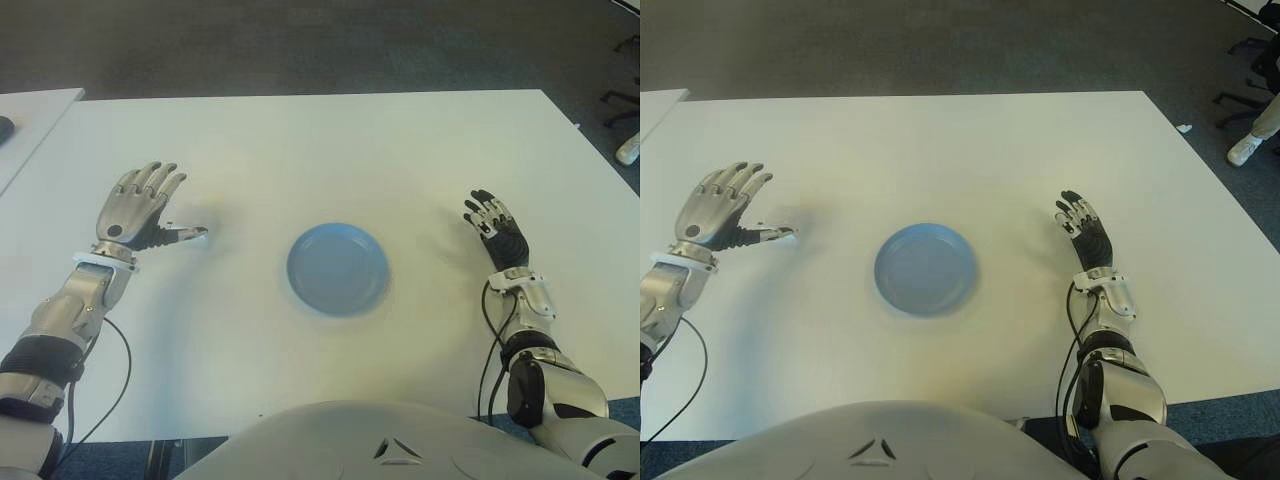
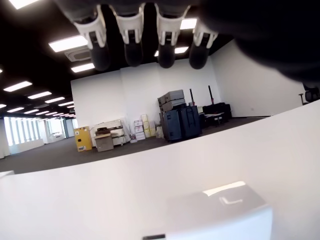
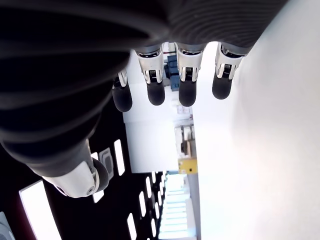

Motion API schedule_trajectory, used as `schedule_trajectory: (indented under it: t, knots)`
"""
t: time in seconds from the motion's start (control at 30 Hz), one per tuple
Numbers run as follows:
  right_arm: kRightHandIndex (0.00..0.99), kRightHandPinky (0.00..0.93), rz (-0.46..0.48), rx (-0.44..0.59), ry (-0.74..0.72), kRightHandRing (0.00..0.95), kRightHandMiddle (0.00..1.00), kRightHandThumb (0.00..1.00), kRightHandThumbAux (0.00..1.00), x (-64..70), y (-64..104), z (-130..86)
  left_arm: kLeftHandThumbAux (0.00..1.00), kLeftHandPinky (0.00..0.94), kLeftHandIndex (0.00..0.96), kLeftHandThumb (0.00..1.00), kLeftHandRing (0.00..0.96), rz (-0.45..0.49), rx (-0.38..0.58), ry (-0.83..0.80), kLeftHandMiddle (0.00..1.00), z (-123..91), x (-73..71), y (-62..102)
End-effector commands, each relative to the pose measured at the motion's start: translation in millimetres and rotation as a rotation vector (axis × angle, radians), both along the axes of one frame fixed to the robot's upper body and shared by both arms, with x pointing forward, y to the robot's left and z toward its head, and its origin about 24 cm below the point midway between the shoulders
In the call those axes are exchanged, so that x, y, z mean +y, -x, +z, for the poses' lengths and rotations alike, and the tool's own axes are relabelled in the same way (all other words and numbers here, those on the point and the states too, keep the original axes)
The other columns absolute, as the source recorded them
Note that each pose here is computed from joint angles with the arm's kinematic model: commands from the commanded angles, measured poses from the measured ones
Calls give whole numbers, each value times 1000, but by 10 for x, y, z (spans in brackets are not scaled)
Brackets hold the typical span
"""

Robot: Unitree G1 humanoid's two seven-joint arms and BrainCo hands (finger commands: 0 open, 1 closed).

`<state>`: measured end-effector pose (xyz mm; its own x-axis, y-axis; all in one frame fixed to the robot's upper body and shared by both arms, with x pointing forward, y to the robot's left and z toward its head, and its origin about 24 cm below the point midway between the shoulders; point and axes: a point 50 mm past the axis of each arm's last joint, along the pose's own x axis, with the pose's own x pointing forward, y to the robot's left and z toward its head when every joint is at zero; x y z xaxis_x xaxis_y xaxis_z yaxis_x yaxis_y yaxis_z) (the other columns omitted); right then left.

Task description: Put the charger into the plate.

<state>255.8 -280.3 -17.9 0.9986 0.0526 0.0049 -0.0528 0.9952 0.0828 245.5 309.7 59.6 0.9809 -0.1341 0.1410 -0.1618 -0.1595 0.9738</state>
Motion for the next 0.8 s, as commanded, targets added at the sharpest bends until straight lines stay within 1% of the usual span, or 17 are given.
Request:
schedule_trajectory:
  t: [0.03,0.33,0.67,0.8]
  knots:
    - [121,65,3,122,-67,80,101,248,666,115,190,-281,245,121,119,474,78,11,26,-6,84,25,21,11]
    - [121,65,2,120,-66,80,101,248,666,82,198,-271,251,113,112,479,71,25,60,-14,80,64,33,-47]
    - [121,65,1,118,-66,80,101,248,666,47,211,-262,254,106,110,497,61,46,123,-36,74,-62,99,-146]
    - [121,65,1,117,-66,80,101,248,666,32,215,-257,256,106,109,502,61,42,134,-39,73,-80,95,-153]
